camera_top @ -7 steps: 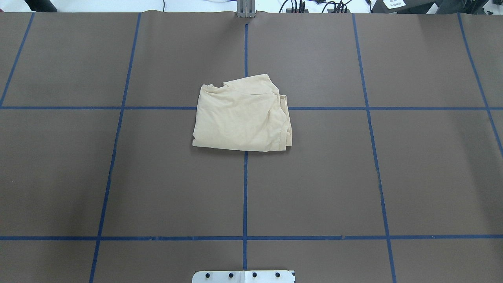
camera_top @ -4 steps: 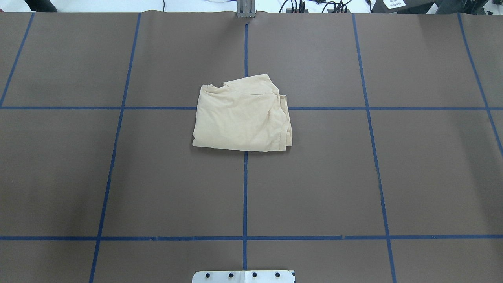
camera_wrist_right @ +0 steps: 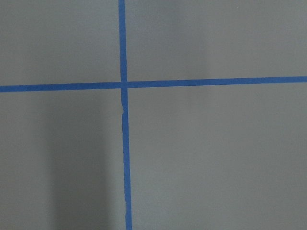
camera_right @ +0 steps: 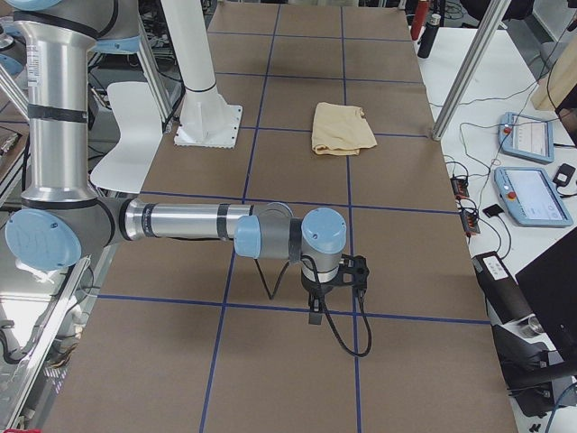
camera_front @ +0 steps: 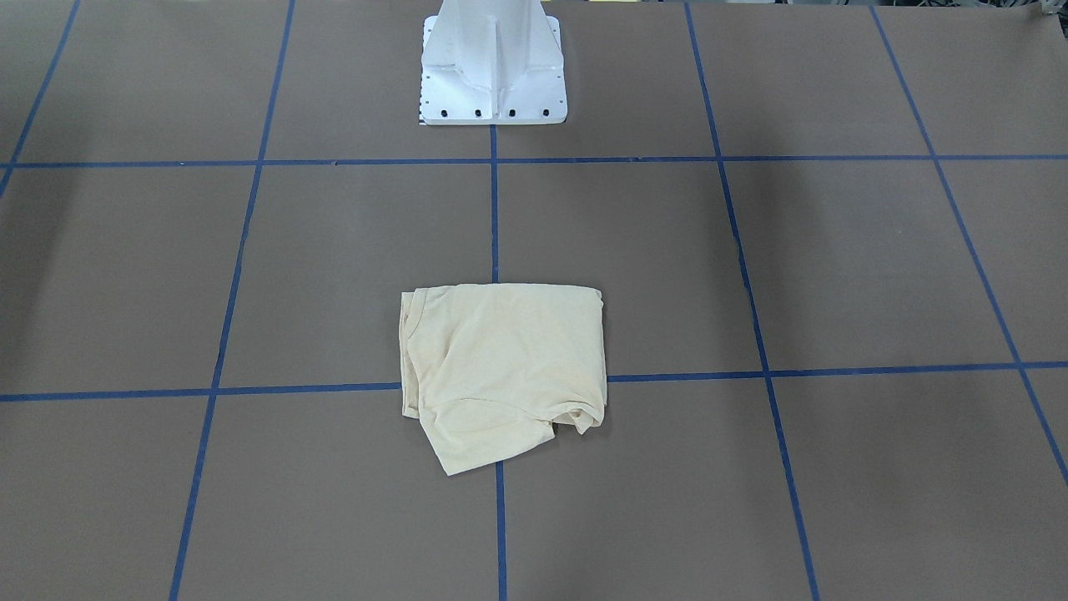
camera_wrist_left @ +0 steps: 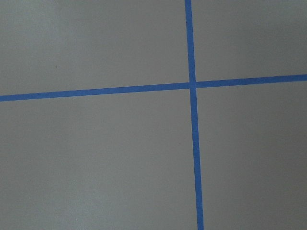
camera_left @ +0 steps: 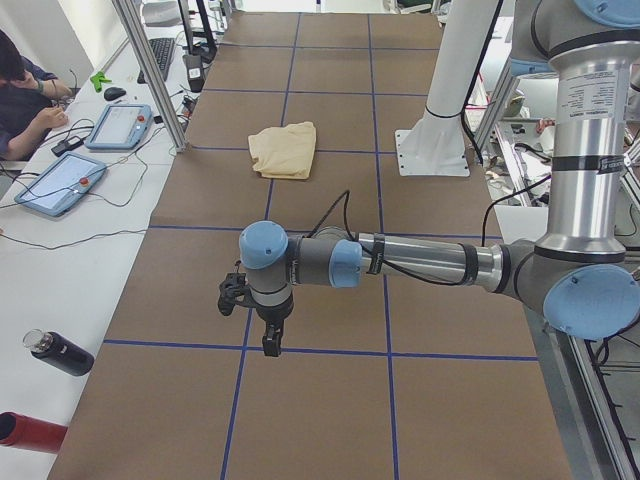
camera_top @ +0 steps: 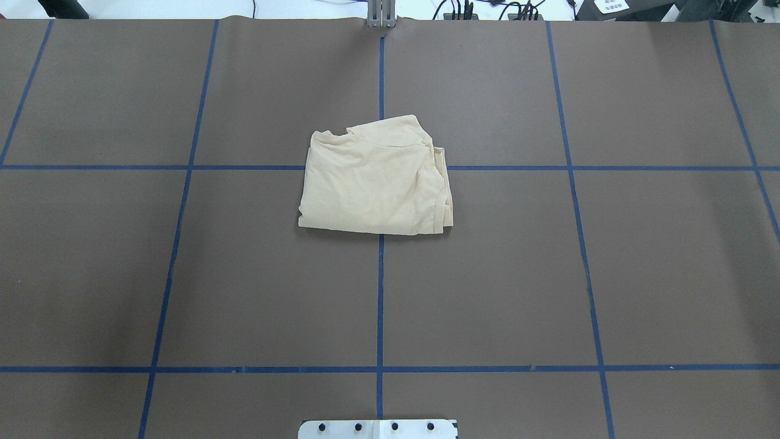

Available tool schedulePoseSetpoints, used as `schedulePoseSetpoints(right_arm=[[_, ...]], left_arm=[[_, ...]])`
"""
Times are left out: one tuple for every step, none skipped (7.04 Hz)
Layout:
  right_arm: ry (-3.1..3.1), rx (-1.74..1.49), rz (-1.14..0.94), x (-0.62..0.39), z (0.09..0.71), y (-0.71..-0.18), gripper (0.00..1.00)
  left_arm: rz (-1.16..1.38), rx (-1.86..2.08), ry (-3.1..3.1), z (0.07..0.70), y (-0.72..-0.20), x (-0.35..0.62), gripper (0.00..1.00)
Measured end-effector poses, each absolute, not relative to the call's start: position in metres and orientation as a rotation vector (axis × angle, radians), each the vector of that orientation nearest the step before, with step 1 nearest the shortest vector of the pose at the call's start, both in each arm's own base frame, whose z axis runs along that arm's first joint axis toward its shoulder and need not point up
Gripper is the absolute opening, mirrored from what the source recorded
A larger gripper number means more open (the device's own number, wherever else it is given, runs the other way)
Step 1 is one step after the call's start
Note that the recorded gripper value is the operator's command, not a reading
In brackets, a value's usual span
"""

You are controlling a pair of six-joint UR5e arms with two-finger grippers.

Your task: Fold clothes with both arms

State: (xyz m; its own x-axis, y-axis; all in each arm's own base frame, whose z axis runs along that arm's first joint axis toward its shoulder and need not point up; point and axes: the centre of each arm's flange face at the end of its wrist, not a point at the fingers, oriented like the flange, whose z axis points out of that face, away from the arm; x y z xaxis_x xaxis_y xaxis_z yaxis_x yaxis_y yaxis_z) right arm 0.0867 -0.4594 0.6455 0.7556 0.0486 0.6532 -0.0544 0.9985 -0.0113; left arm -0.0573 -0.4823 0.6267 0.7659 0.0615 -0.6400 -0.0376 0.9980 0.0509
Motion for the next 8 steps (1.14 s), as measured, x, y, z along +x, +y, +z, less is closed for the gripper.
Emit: schedulePoseSetpoints(right_arm=[[-0.714, 0.007, 0.057, 0.0865, 0.6460, -0.4593, 1.00], [-0.718, 0.007, 0.057, 0.0860, 0.6458, -0.4595, 1.00], [-0.726, 0.006, 0.057, 0.0854, 0.6450, -0.4597, 1.00], [-0.741, 0.004, 0.058, 0.0843, 0.6442, -0.4596, 1.00], [-0.760, 0.002, 0.059, 0.0829, 0.6436, -0.4591, 1.00], [-0.773, 0.000, 0.059, 0.0819, 0.6430, -0.4587, 1.00], [-0.779, 0.000, 0.059, 0.0815, 0.6430, -0.4583, 1.00], [-0.781, 0.002, 0.059, 0.0813, 0.6430, -0.4581, 1.00]], left_arm=[[0.054, 0.036, 0.696, 0.6267, -0.4823, -0.0574, 1.00], [0.053, 0.036, 0.696, 0.6267, -0.4823, -0.0574, 1.00], [0.052, 0.036, 0.696, 0.6261, -0.4825, -0.0573, 1.00], [0.051, 0.036, 0.698, 0.6256, -0.4827, -0.0571, 1.00], [0.050, 0.034, 0.707, 0.6252, -0.4826, -0.0565, 1.00], [0.049, 0.031, 0.725, 0.6250, -0.4821, -0.0554, 1.00], [0.047, 0.028, 0.739, 0.6250, -0.4815, -0.0546, 1.00], [0.046, 0.026, 0.745, 0.6256, -0.4813, -0.0542, 1.00]])
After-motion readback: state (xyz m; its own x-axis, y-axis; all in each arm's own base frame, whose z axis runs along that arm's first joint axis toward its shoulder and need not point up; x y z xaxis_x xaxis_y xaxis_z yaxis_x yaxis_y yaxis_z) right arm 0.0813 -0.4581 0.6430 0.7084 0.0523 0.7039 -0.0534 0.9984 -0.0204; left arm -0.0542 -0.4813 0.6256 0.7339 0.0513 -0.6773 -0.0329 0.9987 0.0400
